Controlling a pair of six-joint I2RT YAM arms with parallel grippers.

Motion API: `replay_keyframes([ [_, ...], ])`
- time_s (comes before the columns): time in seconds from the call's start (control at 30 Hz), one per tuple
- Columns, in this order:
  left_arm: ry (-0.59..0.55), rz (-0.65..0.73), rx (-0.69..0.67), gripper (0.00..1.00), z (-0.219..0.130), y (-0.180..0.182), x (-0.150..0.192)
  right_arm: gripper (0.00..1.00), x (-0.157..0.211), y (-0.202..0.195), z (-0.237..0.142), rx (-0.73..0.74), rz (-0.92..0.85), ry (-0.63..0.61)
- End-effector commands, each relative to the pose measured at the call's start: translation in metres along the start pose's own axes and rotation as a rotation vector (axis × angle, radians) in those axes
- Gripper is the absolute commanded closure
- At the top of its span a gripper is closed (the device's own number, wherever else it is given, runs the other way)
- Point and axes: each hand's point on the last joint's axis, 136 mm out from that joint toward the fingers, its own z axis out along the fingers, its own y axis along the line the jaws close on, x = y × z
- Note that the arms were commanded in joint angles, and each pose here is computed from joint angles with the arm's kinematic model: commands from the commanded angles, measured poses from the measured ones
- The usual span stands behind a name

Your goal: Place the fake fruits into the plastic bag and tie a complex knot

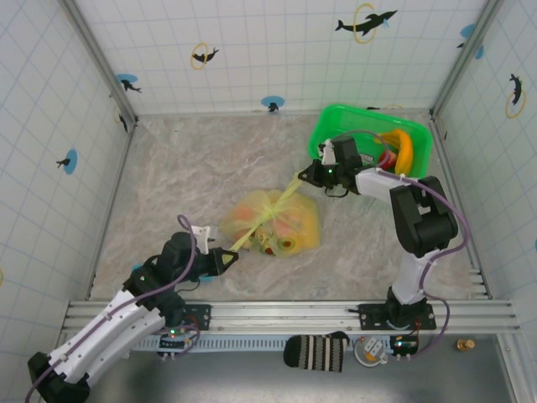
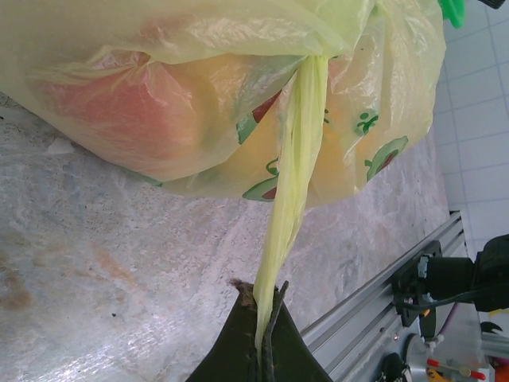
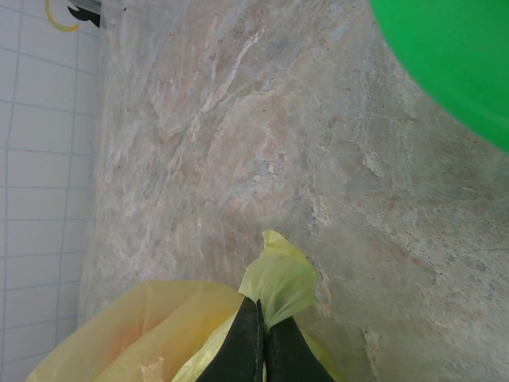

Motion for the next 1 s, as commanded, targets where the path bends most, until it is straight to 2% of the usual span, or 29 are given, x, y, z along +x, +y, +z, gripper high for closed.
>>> replay_keyframes([
  [0.0, 0.151, -0.081, -0.113, 1.0, -0.002, 0.034, 0.041, 1.0, -0.081, -0.043, -0.026, 0.174, -0.018, -0.279],
  [0.1, 0.147, -0.082, -0.093, 1.0, 0.0, 0.031, 0.04, 1.0, -0.081, -0.028, -0.026, 0.119, -0.022, -0.276],
  [0.33, 0.12, -0.01, -0.069, 1.0, 0.009, 0.009, 0.014, 1.0, -0.085, 0.047, -0.044, -0.084, -0.105, -0.284],
  [0.43, 0.087, 0.047, -0.047, 1.0, 0.015, -0.007, -0.007, 1.0, -0.081, 0.079, -0.053, -0.215, -0.096, -0.263],
  [0.53, 0.056, 0.107, -0.044, 1.0, 0.02, -0.021, -0.027, 1.0, -0.077, 0.096, -0.06, -0.223, -0.136, -0.259],
  [0.6, 0.078, 0.129, -0.027, 1.0, 0.025, -0.027, -0.029, 0.98, -0.073, 0.098, -0.061, -0.194, -0.159, -0.251],
  [0.73, 0.093, 0.163, -0.02, 0.76, 0.028, -0.032, -0.032, 0.79, -0.069, 0.088, -0.062, -0.156, -0.158, -0.231],
  [0.87, 0.081, 0.189, -0.026, 0.39, 0.022, -0.035, -0.035, 0.58, -0.056, 0.088, -0.06, -0.155, -0.167, -0.199],
  [0.93, 0.068, 0.197, -0.05, 0.27, 0.017, -0.032, -0.036, 0.49, -0.049, 0.091, -0.064, -0.143, -0.18, -0.202],
  [0.97, 0.06, 0.207, -0.071, 0.16, 0.012, -0.03, -0.037, 0.43, -0.048, 0.091, -0.069, -0.132, -0.192, -0.221],
])
